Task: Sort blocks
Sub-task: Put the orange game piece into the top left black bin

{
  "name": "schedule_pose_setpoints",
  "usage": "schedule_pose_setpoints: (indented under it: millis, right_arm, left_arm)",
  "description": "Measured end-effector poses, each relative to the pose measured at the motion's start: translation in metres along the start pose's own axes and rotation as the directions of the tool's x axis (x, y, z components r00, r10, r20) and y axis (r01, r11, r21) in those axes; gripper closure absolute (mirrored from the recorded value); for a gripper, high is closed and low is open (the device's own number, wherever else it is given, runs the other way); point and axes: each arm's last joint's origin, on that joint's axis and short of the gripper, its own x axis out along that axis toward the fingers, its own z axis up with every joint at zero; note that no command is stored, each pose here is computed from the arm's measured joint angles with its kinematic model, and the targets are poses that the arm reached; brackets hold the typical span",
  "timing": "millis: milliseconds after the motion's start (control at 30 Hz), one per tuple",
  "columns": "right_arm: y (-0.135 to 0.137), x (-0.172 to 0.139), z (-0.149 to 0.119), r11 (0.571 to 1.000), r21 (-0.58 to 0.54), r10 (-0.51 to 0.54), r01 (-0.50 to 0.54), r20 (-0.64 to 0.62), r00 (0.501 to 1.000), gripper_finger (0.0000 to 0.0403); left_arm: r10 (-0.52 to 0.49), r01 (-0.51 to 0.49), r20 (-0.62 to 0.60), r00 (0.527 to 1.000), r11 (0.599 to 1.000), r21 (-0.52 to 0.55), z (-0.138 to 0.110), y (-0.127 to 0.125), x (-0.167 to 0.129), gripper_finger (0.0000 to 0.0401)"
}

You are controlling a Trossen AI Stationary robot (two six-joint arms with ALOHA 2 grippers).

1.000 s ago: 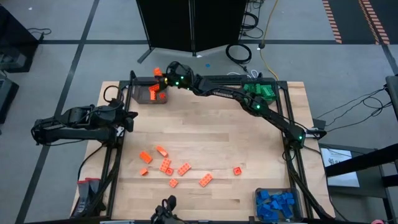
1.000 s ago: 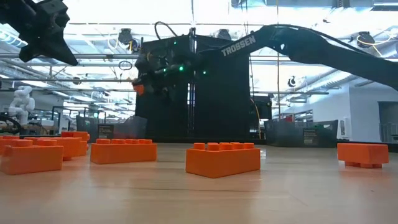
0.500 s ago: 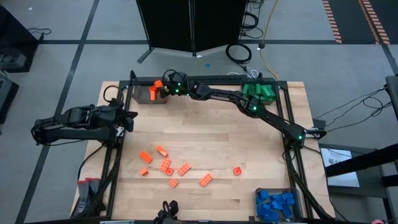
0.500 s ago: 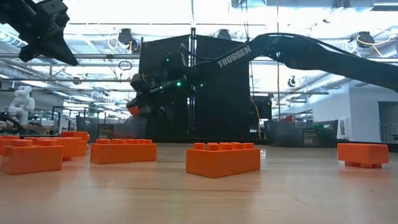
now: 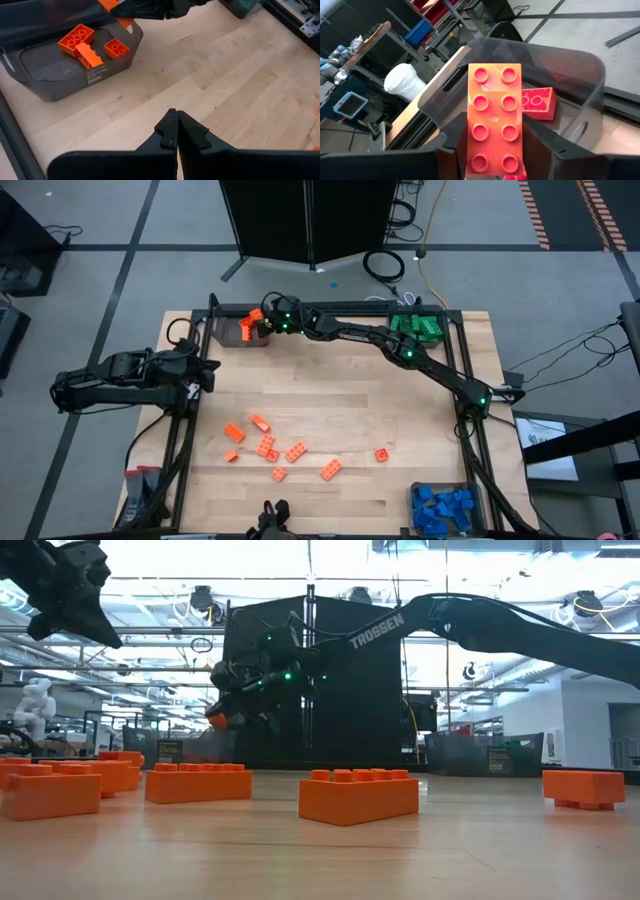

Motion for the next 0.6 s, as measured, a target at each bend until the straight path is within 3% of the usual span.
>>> schedule_pose_setpoints:
  millis: [100, 300, 500, 600]
  right_arm:
    - [0.0, 0.0, 0.001, 1.0, 0.0, -0.003, 0.003, 0.008, 1.0, 0.0279]
    - [-0.001, 0.0, 0.003, 1.0, 0.0, -0.005, 0.005, 0.019, 1.0, 0.0201]
    - [-0.002, 0.0, 0.005, 1.0, 0.02, 0.011, -0.011, 0.024, 1.0, 0.0206]
    - [0.005, -0.001, 0.011, 0.994, -0.026, 0.11, -0.109, 0.054, 0.992, 0.0215]
  left_arm:
    - [0.0, 0.0, 0.0, 1.0, 1.0, 0.0, 0.0, 0.0, 0.0, 0.0401]
    - [0.0, 0.0, 0.0, 1.0, 1.0, 0.001, 0.0, 0.0, 0.0, 0.0401]
    - [0.0, 0.0, 0.0, 1.0, 1.0, 0.001, 0.0, 0.0, 0.0, 0.0401]
    - [0.0, 0.0, 0.0, 1.0, 1.0, 0.0, 0.0, 0.0, 0.0, 0.0401]
